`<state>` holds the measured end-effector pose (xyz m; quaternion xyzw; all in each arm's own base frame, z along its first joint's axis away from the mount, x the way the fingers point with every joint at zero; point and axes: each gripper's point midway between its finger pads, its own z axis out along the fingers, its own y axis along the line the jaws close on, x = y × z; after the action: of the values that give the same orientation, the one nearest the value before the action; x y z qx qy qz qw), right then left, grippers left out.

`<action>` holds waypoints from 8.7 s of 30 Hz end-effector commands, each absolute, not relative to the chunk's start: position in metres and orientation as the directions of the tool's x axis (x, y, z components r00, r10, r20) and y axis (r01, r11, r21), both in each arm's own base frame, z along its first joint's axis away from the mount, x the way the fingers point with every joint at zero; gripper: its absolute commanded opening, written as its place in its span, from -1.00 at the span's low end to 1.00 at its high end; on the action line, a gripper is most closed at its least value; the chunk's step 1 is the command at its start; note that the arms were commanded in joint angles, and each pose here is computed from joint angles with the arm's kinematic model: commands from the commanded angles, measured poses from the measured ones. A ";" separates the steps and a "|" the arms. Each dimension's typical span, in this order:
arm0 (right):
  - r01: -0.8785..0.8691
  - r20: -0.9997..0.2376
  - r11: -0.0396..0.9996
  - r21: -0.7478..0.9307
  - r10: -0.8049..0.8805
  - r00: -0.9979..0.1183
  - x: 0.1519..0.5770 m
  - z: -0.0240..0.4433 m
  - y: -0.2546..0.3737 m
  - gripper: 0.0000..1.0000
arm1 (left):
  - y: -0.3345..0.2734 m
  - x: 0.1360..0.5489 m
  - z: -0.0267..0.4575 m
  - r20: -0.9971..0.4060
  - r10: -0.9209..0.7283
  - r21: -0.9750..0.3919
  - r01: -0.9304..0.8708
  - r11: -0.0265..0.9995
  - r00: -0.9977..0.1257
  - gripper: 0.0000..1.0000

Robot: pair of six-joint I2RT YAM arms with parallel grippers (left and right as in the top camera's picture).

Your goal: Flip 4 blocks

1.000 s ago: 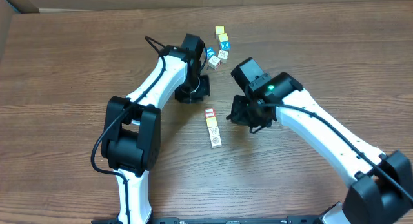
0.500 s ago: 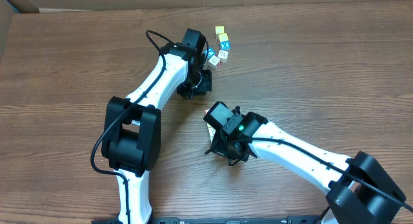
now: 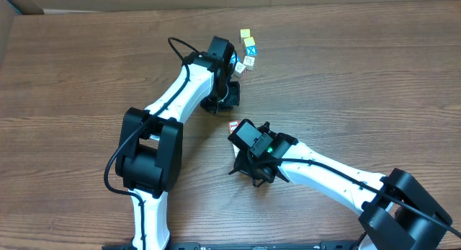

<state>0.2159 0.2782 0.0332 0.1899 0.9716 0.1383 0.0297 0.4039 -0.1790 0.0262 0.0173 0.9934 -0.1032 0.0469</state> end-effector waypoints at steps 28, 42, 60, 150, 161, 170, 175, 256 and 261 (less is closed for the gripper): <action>0.445 -0.003 0.866 0.227 0.457 -0.889 0.211 0.007 0.280 -0.92 | -0.176 0.380 -0.001 -0.043 0.068 -0.169 0.074 0.983 -0.997 -0.92; 0.444 -0.006 0.865 0.232 0.458 -0.889 0.213 0.005 0.281 -0.92 | -0.183 0.383 0.000 -0.053 0.073 -0.204 0.083 0.975 -0.996 -0.92; 0.438 -0.039 0.857 0.270 0.464 -0.885 0.223 0.008 0.287 -0.92 | -0.183 0.380 0.000 -0.042 0.074 -0.205 0.081 0.975 -0.996 -0.92; 0.202 -0.265 0.955 0.216 0.257 -0.929 0.347 0.096 0.104 1.00 | -0.031 0.424 0.069 -0.014 -0.375 -0.084 -0.372 0.924 -0.927 1.00; 0.202 -0.265 0.955 0.216 0.257 -0.929 0.347 0.096 0.104 1.00 | -0.031 0.424 0.069 -0.014 -0.375 -0.084 -0.372 0.924 -0.927 1.00; 0.202 -0.265 0.955 0.216 0.257 -0.929 0.347 0.096 0.104 1.00 | -0.031 0.424 0.069 -0.014 -0.375 -0.084 -0.372 0.924 -0.927 0.99; 0.202 -0.265 0.955 0.216 0.257 -0.929 0.347 0.096 0.104 1.00 | -0.031 0.424 0.069 -0.015 -0.375 -0.084 -0.372 0.924 -0.927 0.99; -0.153 -0.928 0.918 0.366 0.372 0.010 0.163 0.341 0.023 1.00 | -0.031 0.424 0.069 -0.014 -0.374 -0.084 -0.372 0.924 -0.927 1.00; -0.223 -0.894 0.909 0.352 0.397 0.208 0.175 0.355 0.023 1.00 | -0.031 0.424 0.069 -0.015 -0.374 -0.084 -0.372 0.925 -0.927 1.00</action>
<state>0.1705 0.0258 0.3592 0.0720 0.6090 0.2093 0.7617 0.4184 -0.0309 0.0666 -0.1886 0.9812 -0.0414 0.0071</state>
